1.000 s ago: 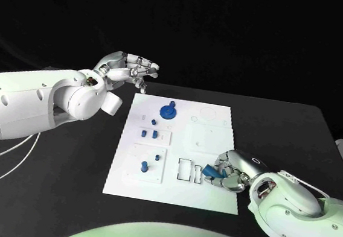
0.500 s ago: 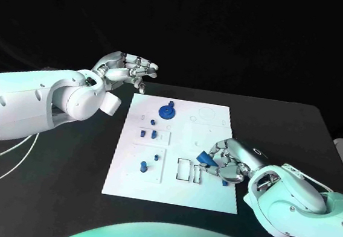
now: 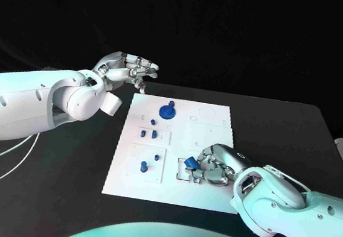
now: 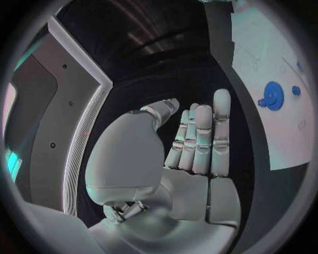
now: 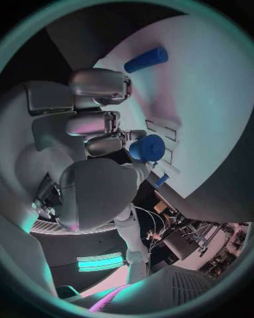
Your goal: Assemble the parts on the task board
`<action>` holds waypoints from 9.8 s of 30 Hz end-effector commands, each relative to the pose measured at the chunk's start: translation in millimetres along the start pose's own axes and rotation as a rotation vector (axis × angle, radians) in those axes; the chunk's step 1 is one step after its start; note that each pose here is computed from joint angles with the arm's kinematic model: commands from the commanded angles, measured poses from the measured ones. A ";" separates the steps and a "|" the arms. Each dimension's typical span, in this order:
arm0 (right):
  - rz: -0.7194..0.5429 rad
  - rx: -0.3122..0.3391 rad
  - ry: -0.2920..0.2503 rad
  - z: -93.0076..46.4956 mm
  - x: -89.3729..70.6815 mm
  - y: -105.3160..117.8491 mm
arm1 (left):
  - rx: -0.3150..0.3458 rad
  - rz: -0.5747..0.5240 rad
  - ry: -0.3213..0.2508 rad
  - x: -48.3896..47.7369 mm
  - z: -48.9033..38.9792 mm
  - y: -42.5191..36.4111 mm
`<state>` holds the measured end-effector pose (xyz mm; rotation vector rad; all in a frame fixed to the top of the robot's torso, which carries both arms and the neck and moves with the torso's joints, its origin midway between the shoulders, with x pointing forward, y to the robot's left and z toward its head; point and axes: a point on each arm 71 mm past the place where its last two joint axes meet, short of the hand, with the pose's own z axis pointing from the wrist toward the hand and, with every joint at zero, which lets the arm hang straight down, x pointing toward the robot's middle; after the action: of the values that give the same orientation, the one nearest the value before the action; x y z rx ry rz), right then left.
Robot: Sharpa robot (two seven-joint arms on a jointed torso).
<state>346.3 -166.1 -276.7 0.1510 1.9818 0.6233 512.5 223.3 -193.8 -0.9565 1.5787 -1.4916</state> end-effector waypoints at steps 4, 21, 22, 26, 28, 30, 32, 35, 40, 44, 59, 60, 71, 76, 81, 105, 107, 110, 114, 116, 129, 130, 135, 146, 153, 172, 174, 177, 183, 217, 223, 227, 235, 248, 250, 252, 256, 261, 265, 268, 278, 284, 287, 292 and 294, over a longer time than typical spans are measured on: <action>-0.005 0.033 0.094 4.7 13.4 0.2 | 0.007 -0.009 0.023 4.2 0.9 -1.3; -0.019 0.040 0.073 10.4 16.5 5.0 | 0.006 -0.009 0.023 3.6 0.6 -1.2; -0.020 0.040 0.072 10.5 16.4 5.0 | 0.006 -0.009 0.023 3.6 0.5 -1.2; -0.029 0.038 0.070 10.6 16.2 5.1 | 0.006 -0.009 0.022 3.2 0.2 -1.2; -0.037 0.034 0.068 10.5 16.0 5.5 | 0.006 -0.009 0.022 2.9 0.1 -1.2; -0.042 0.030 0.065 10.1 15.8 6.1 | 0.005 -0.009 0.021 2.8 0.0 -1.2; -0.049 0.023 0.060 9.5 15.5 7.1 | 0.005 -0.009 0.021 2.6 -0.1 -1.2; -0.057 0.011 0.050 7.9 14.7 9.1 | 0.005 -0.009 0.020 2.3 -0.3 -1.1; -0.067 -0.005 0.029 4.8 12.5 10.9 | 0.004 -0.008 0.019 1.5 -0.7 -1.1; -0.074 -0.011 0.018 2.3 10.4 10.7 | 0.004 -0.008 0.018 1.1 -0.9 -1.1; -0.080 -0.065 0.049 -8.9 3.9 8.8 | 0.002 -0.007 0.014 -0.8 -1.9 -0.8; -0.080 -0.064 0.051 -8.5 3.7 7.7 | 0.002 -0.007 0.015 -0.8 -1.8 -0.8; -0.092 -0.047 0.061 -2.1 4.7 3.2 | 0.001 -0.007 0.014 -1.1 -2.0 -0.7; -0.100 -0.039 0.070 1.2 5.7 1.3 | 0.001 -0.007 0.014 -1.2 -2.0 -0.7; -0.102 -0.040 0.069 1.5 5.6 0.7 | 0.001 -0.006 0.013 -1.6 -2.2 -0.6; -0.082 -0.062 0.016 -4.9 0.1 0.8 | -0.002 -0.006 0.011 -3.0 -3.0 -0.2; -0.074 -0.059 0.001 -7.0 -2.8 -2.0 | -0.002 -0.006 0.011 -3.0 -3.0 -0.1; -0.060 -0.057 -0.029 -10.7 -12.5 -9.4 | -0.001 -0.006 0.012 -2.9 -3.1 -0.1; -0.046 -0.031 -0.054 -15.7 -31.5 -25.8 | 0.001 -0.007 0.015 -2.1 -3.4 -0.3; -0.053 -0.011 -0.066 -20.1 -41.4 -37.0 | 0.003 -0.009 0.020 -0.7 -3.6 -0.7; -0.162 0.097 -0.074 -39.2 -55.1 -76.8 | 0.007 -0.014 0.032 2.7 -4.1 -1.3; -0.166 0.102 -0.072 -39.7 -53.8 -78.1 | 0.007 -0.015 0.033 2.9 -4.0 -1.3; -0.169 0.121 -0.064 -38.7 -44.3 -81.6 | 0.006 -0.015 0.035 3.2 -4.0 -1.3; -0.152 0.129 -0.054 -29.7 -27.5 -78.8 | 0.003 -0.015 0.034 1.4 -4.8 -1.0; -0.163 0.135 -0.022 -26.1 -18.2 -78.8 | 0.003 -0.015 0.034 1.1 -5.0 -1.0; -0.223 0.112 0.012 -25.0 -3.2 -72.4 | 0.000 -0.014 0.032 -0.5 -6.1 -0.8; -0.217 0.106 0.001 -25.5 -3.5 -70.7 | 0.000 -0.014 0.032 -0.6 -6.2 -0.8; -0.196 0.099 -0.021 -26.8 -4.5 -67.9 | 0.000 -0.014 0.031 -0.7 -6.3 -0.8; -0.135 0.085 -0.057 -30.3 -7.5 -60.5 | -0.001 -0.013 0.031 -0.8 -6.4 -0.8; 0.128 0.101 0.051 -2.4 8.7 -24.5 | 0.005 0.006 0.046 3.1 -5.3 -1.4; 0.120 0.106 0.055 -0.2 9.9 -24.6 | 0.005 0.007 0.046 3.0 -5.4 -1.4; 0.107 0.110 0.051 1.1 9.8 -25.3 | 0.005 0.007 0.046 3.0 -5.4 -1.4; 0.086 0.106 0.054 2.8 10.8 -24.0 | 0.004 0.008 0.046 2.8 -5.7 -1.4; 0.065 0.095 0.058 3.6 11.8 -21.2 | 0.002 0.008 0.046 2.1 -6.2 -1.3; 0.065 0.095 0.057 3.7 11.6 -21.5 | 0.002 0.008 0.046 2.1 -6.3 -1.3; 0.064 0.095 0.056 3.7 11.6 -21.5 | 0.002 0.008 0.046 2.0 -6.3 -1.3; 0.064 0.093 0.054 3.5 11.5 -21.0 | 0.001 0.008 0.045 1.9 -6.4 -1.3; 0.059 0.087 0.046 3.2 10.7 -20.8 | 0.001 0.008 0.045 1.7 -6.4 -1.2; 0.056 0.086 0.040 2.3 9.6 -22.1 | 0.000 0.008 0.044 1.4 -6.5 -1.2; 0.055 0.079 0.037 0.8 8.4 -23.2 | 0.000 0.008 0.044 1.4 -6.6 -1.2; 0.053 0.040 0.047 -8.1 5.2 -25.2 | -0.001 0.009 0.042 0.4 -7.0 -1.0; 0.046 0.028 0.054 -9.1 5.2 -25.1 | 0.000 0.008 0.045 1.3 -6.5 -1.0; 0.038 0.021 0.067 -9.5 6.0 -25.1 | -0.001 0.008 0.044 1.0 -6.5 -0.9; 0.030 0.020 0.077 -9.5 6.4 -26.5 | -0.002 0.009 0.043 0.7 -6.6 -0.8; 0.024 0.023 0.079 -8.8 6.5 -28.0 | -0.001 0.008 0.044 1.0 -6.5 -0.9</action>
<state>341.0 -192.4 -291.1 0.2176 2.0522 0.6210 506.8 227.8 -193.7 -0.9332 1.6081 -1.4959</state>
